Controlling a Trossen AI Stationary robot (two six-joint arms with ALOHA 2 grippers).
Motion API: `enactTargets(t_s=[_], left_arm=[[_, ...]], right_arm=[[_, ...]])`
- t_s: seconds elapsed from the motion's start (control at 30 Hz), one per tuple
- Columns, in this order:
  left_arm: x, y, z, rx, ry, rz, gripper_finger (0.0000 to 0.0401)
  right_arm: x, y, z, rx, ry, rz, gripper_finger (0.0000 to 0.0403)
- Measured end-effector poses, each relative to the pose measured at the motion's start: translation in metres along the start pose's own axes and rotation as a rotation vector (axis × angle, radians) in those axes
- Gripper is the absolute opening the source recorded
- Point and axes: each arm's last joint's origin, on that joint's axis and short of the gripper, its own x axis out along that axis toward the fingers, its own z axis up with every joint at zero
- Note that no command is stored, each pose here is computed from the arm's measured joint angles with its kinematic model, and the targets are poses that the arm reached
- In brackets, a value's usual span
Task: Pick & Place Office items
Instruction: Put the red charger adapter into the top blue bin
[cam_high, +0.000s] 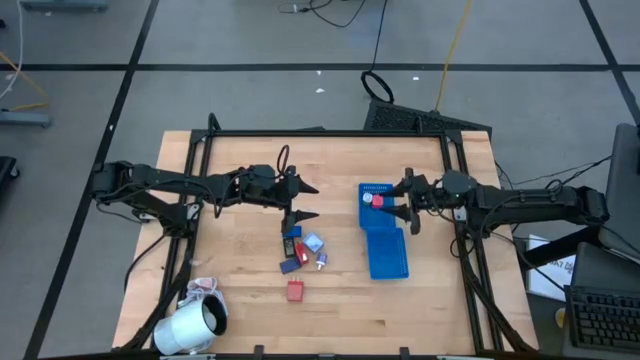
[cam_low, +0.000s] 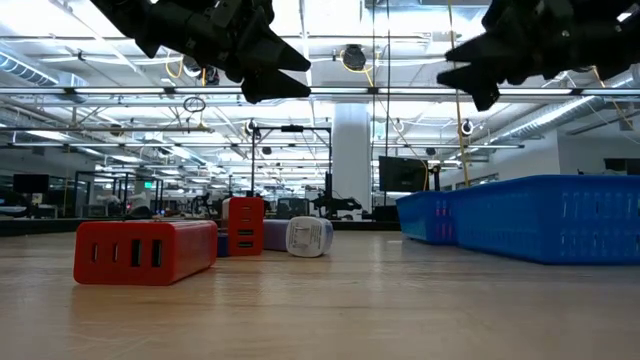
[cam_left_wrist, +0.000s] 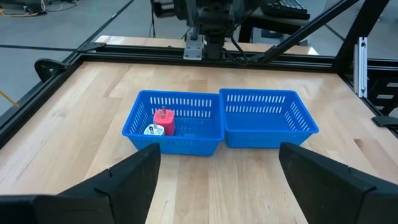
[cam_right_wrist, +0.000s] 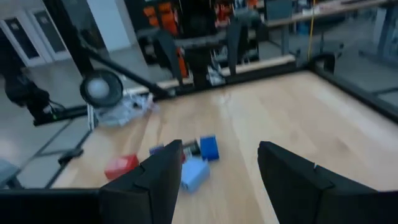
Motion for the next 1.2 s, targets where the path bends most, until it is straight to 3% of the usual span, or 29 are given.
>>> enactTargets(t_s=[0.33, 0.6, 0.9, 1.03, 1.2], left_arm=[[-0.012, 0.0, 0.007, -0.046, -0.023, -0.002, 0.0319], [-0.089, 0.005, 0.024, -0.057, 0.018, 0.07, 0.0304], [-0.175, -0.019, 0.035, 0.025, -0.135, 0.027, 0.0314], [-0.193, -0.026, 0.028, 0.058, -0.165, -0.003, 0.0324], [-0.192, -0.029, 0.004, 0.09, -0.211, -0.032, 0.0332]], right_arm=[[0.0, 0.004, 0.007, -0.07, -0.058, 0.089, 0.0199], [0.0, 0.004, 0.006, -0.122, -0.06, 0.086, 0.0199], [0.0, 0.004, 0.007, -0.144, -0.062, 0.085, 0.0199], [0.0, 0.004, 0.007, -0.123, -0.062, 0.085, 0.0199], [0.0, 0.003, 0.007, -0.119, -0.061, 0.085, 0.0199]])
